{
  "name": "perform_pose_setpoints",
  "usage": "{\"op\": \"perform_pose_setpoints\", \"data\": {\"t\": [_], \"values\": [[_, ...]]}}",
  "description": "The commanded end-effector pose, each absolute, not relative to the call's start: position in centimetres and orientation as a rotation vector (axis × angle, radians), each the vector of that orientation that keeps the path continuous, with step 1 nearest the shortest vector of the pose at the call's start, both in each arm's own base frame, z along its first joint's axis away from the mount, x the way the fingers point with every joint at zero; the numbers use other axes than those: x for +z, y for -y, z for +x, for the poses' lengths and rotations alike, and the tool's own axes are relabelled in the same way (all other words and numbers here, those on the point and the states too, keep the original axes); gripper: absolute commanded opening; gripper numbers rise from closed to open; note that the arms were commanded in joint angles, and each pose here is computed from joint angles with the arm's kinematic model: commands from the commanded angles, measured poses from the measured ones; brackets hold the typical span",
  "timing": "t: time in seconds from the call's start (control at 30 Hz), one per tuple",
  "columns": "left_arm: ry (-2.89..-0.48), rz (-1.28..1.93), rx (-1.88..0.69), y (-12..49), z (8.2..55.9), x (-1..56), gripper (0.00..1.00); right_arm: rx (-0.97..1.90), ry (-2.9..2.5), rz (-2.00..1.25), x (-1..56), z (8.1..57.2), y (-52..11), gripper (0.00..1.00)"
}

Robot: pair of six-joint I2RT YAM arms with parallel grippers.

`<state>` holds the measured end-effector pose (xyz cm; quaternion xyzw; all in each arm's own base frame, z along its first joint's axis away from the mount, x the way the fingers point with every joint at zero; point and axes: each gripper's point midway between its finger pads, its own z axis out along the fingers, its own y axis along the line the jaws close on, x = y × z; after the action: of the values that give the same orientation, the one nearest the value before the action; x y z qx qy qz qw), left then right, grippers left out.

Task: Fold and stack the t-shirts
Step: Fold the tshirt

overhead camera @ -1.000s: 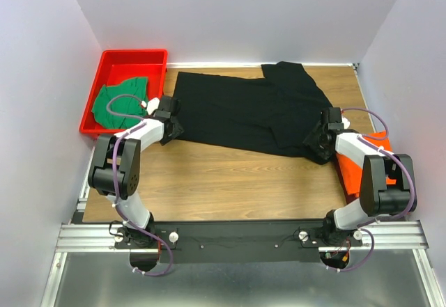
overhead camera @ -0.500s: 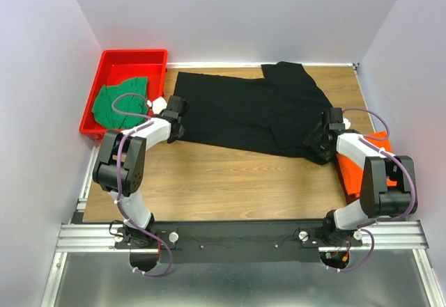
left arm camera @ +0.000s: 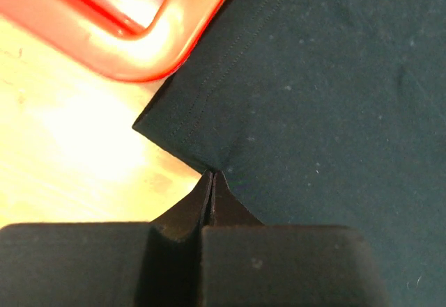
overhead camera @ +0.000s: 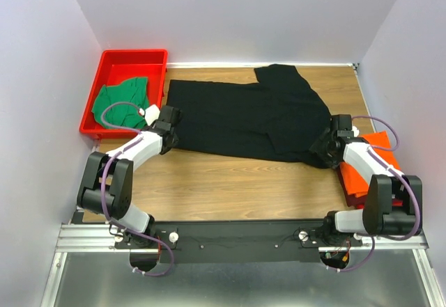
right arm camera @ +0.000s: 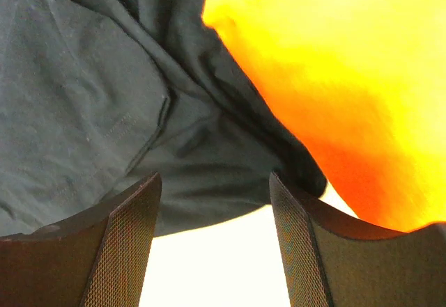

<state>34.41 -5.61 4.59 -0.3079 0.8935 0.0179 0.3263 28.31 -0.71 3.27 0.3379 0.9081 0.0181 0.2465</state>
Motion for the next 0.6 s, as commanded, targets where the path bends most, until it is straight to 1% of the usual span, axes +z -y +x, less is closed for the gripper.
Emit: {"op": "perform_pose_setpoints", "data": {"t": [0.0,0.13,0.2,0.23,0.27,0.33,0.37,0.47,0.57], "values": [[-2.339,-0.761,0.058,5.3,33.8,5.2,0.00,0.029,-2.486,0.916,4.6,27.7,1.1,0.70],[-2.357,-0.719,0.018,5.8,33.9,5.2,0.00,0.166,-2.466,0.874,6.6,29.1,-0.5,0.69],[-2.357,-0.696,-0.021,6.4,34.1,5.4,0.00,0.187,-2.462,0.868,7.1,29.6,-0.8,0.68],[-2.361,-0.671,-0.060,6.9,34.1,5.8,0.03,0.196,-2.442,0.866,7.7,30.3,-0.8,0.68],[-2.351,-0.646,-0.106,7.5,34.4,6.4,0.10,0.201,-2.433,0.860,8.2,30.8,-1.0,0.67],[-2.347,-0.619,-0.147,8.0,34.6,6.9,0.19,0.188,-2.425,0.863,8.4,31.3,-0.9,0.66],[-2.338,-0.607,-0.166,8.3,34.9,7.4,0.29,0.176,-2.422,0.866,8.4,31.4,-0.8,0.65],[-2.326,-0.555,-0.230,9.2,35.3,8.8,0.39,0.124,-2.418,0.888,7.7,32.0,0.0,0.61],[-2.300,-0.505,-0.290,10.0,35.6,10.9,0.40,0.114,-2.435,0.905,6.6,32.4,0.0,0.49]]}}
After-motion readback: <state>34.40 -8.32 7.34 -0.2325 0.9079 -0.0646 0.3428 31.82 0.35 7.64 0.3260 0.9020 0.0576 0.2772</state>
